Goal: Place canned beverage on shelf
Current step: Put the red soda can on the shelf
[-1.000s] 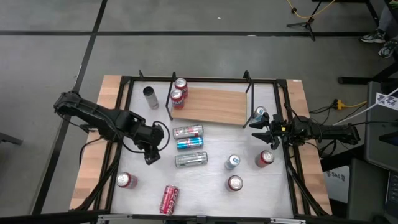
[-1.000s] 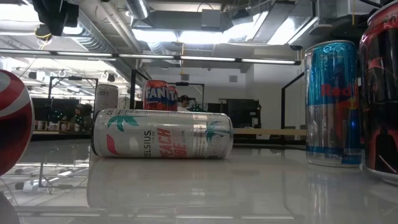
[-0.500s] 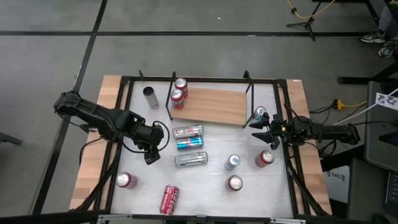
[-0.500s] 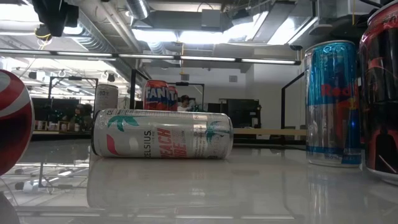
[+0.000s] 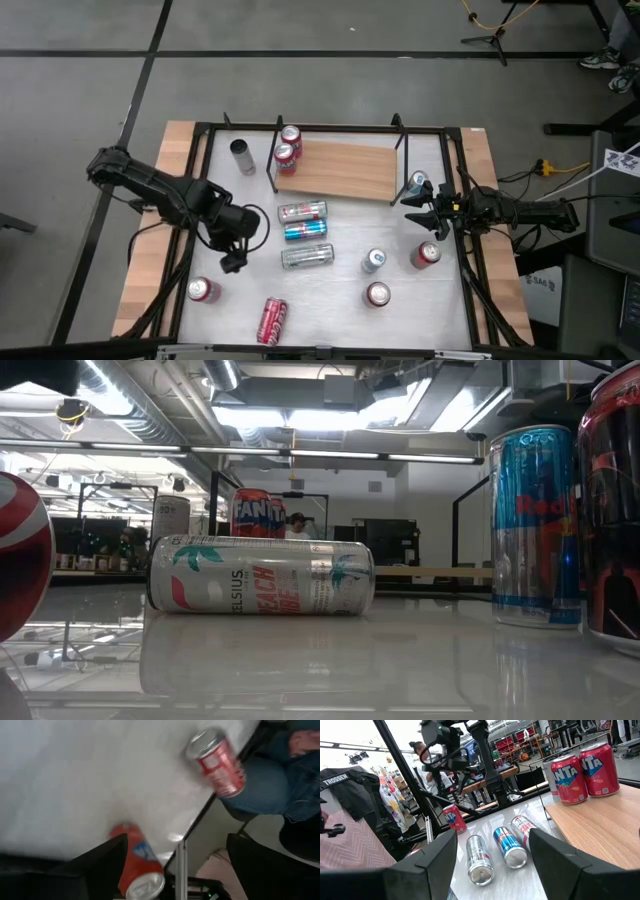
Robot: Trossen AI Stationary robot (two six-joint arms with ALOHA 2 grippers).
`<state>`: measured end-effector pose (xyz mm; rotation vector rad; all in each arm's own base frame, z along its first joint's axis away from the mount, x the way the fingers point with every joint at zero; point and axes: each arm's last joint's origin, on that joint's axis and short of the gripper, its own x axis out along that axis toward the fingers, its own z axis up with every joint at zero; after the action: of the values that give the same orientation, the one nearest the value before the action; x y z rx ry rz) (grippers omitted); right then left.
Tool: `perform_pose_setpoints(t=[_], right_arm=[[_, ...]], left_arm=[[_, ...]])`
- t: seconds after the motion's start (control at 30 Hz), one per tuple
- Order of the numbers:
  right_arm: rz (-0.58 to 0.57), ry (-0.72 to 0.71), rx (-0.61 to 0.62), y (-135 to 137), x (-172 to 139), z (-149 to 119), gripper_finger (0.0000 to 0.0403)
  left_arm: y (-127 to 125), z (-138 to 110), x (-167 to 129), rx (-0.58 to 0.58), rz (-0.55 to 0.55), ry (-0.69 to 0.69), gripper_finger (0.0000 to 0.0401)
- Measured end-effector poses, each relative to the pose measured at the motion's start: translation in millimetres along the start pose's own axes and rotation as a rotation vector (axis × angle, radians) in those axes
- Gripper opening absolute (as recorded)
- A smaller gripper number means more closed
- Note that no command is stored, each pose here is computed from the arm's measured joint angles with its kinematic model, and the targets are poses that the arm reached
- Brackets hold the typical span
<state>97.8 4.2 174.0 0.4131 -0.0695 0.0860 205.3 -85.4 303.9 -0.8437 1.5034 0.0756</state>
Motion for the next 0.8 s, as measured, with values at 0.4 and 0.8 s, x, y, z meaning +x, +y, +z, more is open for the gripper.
perform_pose_setpoints(t=[0.4,0.8], right_arm=[[0.0,0.0,0.0,0.0,0.0,0.0,0.0239],[0.0,0.0,0.0,0.0,0.0,0.0,0.0239]], left_arm=[[-19.2,-58.9,21.6,-0.109,0.126,0.038,0.0333],[-25.6,-106.5,35.9,-0.214,0.193,-0.048,0.0334]])
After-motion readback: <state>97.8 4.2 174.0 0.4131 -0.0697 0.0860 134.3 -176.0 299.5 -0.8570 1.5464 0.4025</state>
